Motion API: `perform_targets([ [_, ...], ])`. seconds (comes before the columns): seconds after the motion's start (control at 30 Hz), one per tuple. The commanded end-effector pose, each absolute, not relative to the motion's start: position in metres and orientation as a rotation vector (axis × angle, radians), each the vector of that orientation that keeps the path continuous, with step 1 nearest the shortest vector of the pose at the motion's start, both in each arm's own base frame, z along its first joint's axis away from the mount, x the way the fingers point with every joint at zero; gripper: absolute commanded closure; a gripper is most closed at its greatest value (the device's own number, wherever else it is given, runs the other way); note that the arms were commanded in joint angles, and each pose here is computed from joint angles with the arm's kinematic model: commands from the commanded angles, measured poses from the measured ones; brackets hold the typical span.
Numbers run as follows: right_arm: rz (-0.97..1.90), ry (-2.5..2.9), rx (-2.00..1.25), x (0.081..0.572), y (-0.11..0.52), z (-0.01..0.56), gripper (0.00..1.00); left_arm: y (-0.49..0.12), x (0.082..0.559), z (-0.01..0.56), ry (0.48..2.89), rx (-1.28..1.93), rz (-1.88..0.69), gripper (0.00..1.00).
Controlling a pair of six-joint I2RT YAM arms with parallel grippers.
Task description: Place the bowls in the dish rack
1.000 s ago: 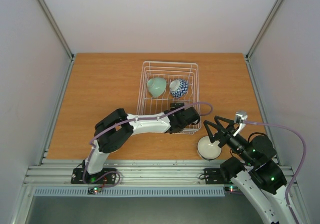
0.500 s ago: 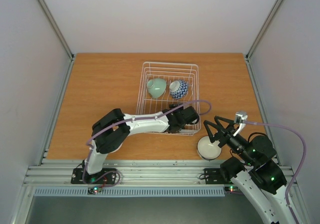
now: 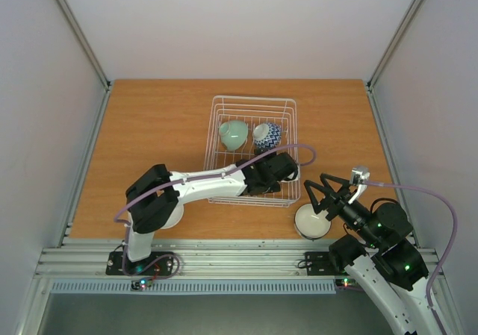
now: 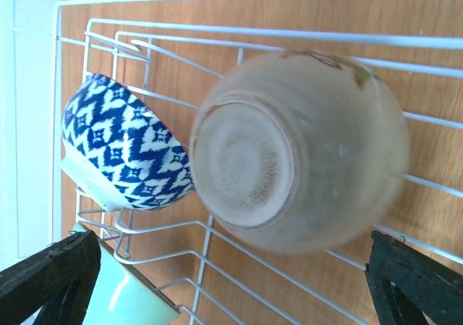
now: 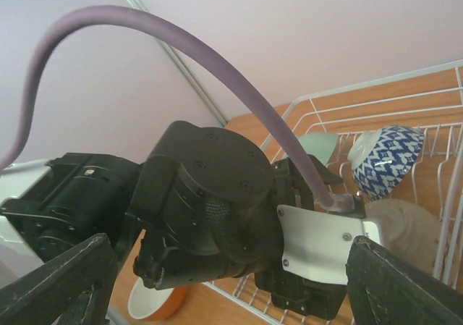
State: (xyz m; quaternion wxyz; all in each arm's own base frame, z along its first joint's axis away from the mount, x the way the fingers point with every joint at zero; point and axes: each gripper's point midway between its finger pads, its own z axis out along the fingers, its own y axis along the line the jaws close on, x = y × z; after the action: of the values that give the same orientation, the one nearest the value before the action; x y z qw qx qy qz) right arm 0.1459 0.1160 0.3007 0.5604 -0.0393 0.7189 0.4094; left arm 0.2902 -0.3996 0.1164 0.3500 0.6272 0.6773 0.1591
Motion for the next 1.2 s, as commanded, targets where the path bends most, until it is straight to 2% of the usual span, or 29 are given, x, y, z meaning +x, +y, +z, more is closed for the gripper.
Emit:
perform_targets([
  [0.0, 0.963, 1.684, -0.085, 0.143, 0.113, 0.302, 0.14, -0.412, 0.293, 0.139, 1.708, 1.577, 0.367, 0.01],
  [0.17, 0.955, 1.692, -0.083, 0.143, 0.112, 0.299, 0.14, -0.410, 0.292, 0.134, 1.699, 1.595, 0.369, 0.01],
  [0.3, 0.950, 1.693, -0.084, 0.144, 0.112, 0.300, 0.14, -0.411, 0.304, 0.168, 1.712, 1.473, 0.323, 0.01],
  [0.5, 0.798, 1.824, 0.019, 0.157, 0.094, 0.289, 0.16, -0.391, 0.325, 0.223, 1.985, 1.248, -0.078, 0.00],
  [0.57, 0.764, 1.926, 0.023, 0.164, 0.098, 0.277, 0.19, -0.382, 0.327, 0.236, 2.026, 1.192, -0.199, 0.01],
  [0.67, 0.685, 2.146, 0.048, 0.183, 0.109, 0.242, 0.30, -0.364, 0.336, 0.260, 2.025, 1.093, -0.250, 0.01],
  [0.8, 0.366, 2.322, 0.252, 0.195, 0.072, 0.209, 0.32, -0.325, 0.353, 0.284, 2.025, 0.958, -0.260, 0.01],
  [1.0, 0.254, 2.429, 0.607, 0.167, 0.041, 0.172, 0.35, -0.287, 0.353, 0.297, 2.014, 0.889, -0.298, 0.01],
  [1.03, 0.269, 2.452, 0.671, 0.161, 0.041, 0.159, 0.37, -0.288, 0.350, 0.296, 2.012, 0.894, -0.319, 0.01],
  [1.17, 0.354, 2.567, 0.824, 0.140, 0.053, 0.105, 0.58, -0.292, 0.345, 0.297, 2.006, 0.893, -0.376, 0.01],
])
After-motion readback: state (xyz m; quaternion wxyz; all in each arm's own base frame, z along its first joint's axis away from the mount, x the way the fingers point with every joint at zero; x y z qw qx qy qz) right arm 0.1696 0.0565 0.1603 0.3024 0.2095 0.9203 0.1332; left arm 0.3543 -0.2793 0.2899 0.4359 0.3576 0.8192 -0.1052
